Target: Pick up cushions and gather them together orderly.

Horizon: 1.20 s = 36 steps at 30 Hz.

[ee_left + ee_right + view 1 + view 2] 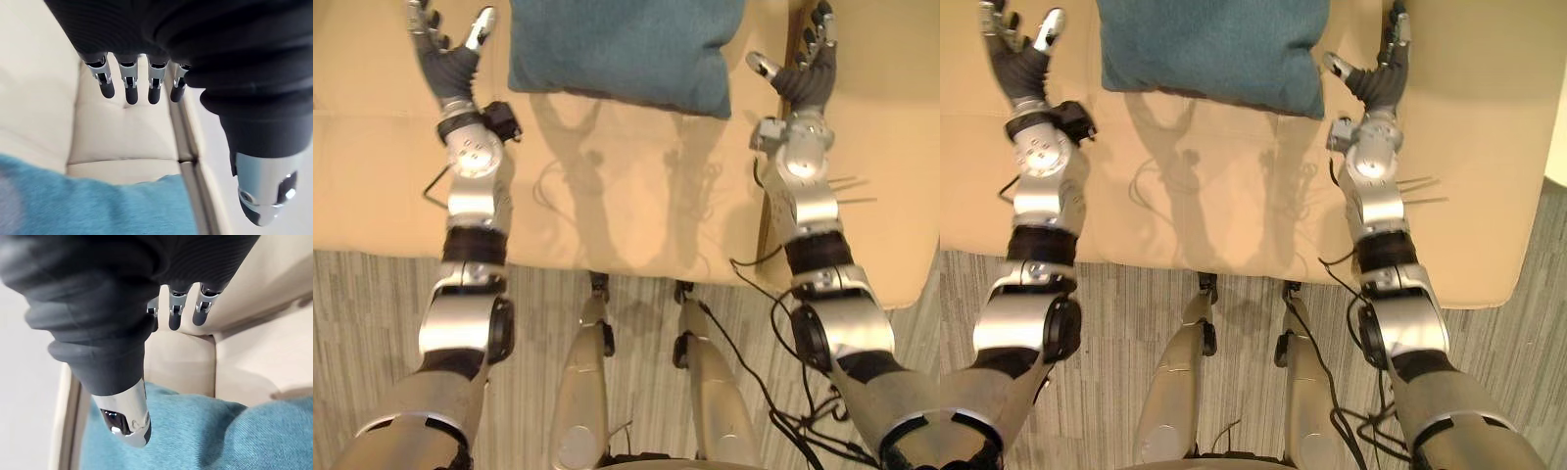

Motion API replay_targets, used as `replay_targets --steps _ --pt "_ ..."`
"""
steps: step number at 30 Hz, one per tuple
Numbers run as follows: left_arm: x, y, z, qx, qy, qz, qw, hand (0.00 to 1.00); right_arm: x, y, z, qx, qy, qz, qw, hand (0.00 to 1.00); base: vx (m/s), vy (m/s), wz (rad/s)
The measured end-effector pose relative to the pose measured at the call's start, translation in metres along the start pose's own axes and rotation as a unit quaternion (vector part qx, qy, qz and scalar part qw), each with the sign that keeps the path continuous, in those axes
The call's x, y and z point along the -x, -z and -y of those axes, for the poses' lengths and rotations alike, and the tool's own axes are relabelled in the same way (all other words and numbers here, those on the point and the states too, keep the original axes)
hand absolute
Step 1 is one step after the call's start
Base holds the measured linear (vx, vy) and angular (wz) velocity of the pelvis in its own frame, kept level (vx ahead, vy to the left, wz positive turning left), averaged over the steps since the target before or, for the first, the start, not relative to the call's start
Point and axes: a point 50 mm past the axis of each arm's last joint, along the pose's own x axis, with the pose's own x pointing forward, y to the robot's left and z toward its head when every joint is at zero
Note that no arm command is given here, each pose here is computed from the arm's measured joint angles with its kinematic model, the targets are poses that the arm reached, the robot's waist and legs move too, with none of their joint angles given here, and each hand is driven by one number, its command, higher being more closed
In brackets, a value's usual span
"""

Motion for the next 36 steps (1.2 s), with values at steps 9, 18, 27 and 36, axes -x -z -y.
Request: replay_targets --steps 9,18,27,36 --pt "0.225 0.119 -0.046 -0.059 0.129 -0.372 0.918 0.0 0.199 0.123 0.029 0.091 -0.157 -0.297 0.937 0.0 0.11 0.001 -0.03" --pt "0.363 0.14 -0.115 -0.123 0.094 -0.624 0.766 0.0 0.343 0.17 0.105 0.184 -0.143 -0.578 0.782 0.0 0.03 0.016 -0.18" --pt "0.404 0.133 -0.144 -0.161 0.092 -0.692 0.698 0.0 0.379 0.169 0.134 0.207 -0.11 -0.652 0.721 0.0 -0.01 0.034 -0.31" --pt "0.357 0.145 -0.111 -0.147 0.114 -0.62 0.762 0.0 0.353 0.178 0.11 0.19 -0.128 -0.619 0.752 0.0 -0.14 -0.095 0.21"
